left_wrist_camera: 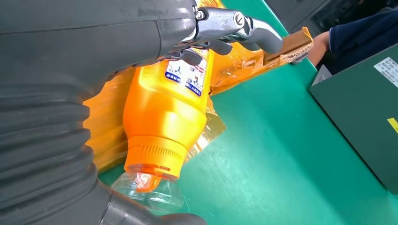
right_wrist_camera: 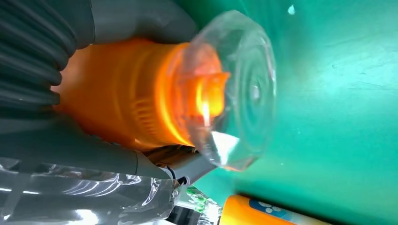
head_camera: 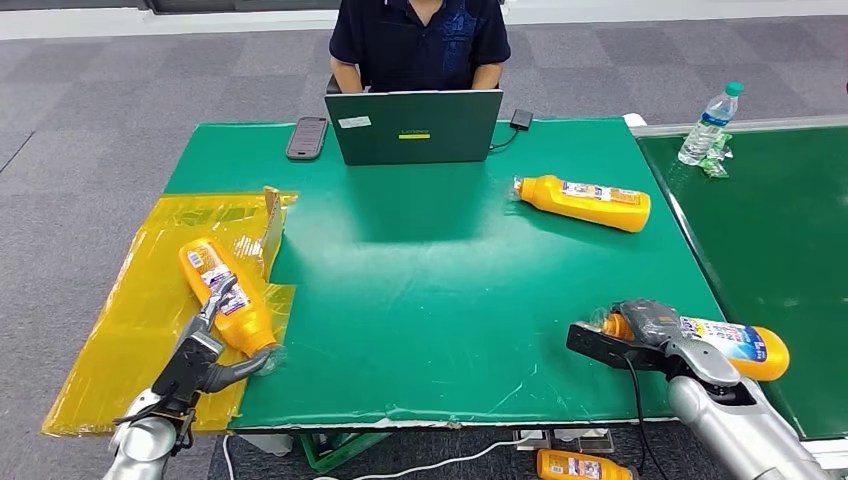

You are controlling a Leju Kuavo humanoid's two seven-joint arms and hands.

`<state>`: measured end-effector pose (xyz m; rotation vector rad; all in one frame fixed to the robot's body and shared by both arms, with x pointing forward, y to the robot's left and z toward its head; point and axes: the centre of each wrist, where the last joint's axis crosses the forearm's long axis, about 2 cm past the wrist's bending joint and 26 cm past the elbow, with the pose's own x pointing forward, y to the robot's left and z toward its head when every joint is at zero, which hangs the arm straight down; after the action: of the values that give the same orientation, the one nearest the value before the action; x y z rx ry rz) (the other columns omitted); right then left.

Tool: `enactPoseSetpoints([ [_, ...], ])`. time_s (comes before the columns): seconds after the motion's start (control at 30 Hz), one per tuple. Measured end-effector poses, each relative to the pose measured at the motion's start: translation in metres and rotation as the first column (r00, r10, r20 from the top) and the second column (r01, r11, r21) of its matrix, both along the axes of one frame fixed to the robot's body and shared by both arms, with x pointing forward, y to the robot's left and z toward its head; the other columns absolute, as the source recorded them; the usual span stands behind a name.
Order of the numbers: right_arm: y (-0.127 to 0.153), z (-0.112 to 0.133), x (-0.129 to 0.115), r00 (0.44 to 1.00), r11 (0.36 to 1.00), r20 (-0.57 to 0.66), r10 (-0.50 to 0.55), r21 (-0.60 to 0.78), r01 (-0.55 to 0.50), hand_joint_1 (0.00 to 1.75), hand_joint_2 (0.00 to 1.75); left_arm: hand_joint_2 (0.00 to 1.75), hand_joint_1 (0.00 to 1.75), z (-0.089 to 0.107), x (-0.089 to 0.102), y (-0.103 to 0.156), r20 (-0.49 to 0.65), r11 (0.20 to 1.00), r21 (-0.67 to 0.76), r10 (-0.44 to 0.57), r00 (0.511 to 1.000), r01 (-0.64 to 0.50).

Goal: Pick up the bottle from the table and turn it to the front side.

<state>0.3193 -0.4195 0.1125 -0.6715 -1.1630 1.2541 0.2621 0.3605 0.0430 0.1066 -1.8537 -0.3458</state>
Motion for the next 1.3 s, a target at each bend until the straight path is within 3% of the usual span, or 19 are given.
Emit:
enactPoseSetpoints([
  [0.7,0.012,0.000,0.013,0.998,0.996,0.060,0.025,0.079,-0.029,1.75,1.75,1.75,0.00,0.000,0.003,0.000,0.002,1.000,-0.004,0.007,1.000,-0.007],
  [0.87,0.030,0.031,0.049,0.977,0.960,0.206,0.057,0.258,-0.111,1.75,1.75,1.75,0.00,0.003,0.014,-0.004,0.018,1.000,-0.026,-0.004,1.000,0.004],
  [1.07,0.046,0.051,0.071,0.958,0.929,0.284,0.049,0.339,-0.148,1.75,1.75,1.75,0.00,0.001,0.017,-0.010,0.013,0.998,-0.055,-0.008,1.000,0.009],
  [1.3,0.094,0.085,0.101,0.928,0.881,0.371,0.016,0.433,-0.189,1.75,1.75,1.75,0.00,0.003,0.029,-0.026,0.013,0.996,-0.076,-0.047,0.999,0.048],
])
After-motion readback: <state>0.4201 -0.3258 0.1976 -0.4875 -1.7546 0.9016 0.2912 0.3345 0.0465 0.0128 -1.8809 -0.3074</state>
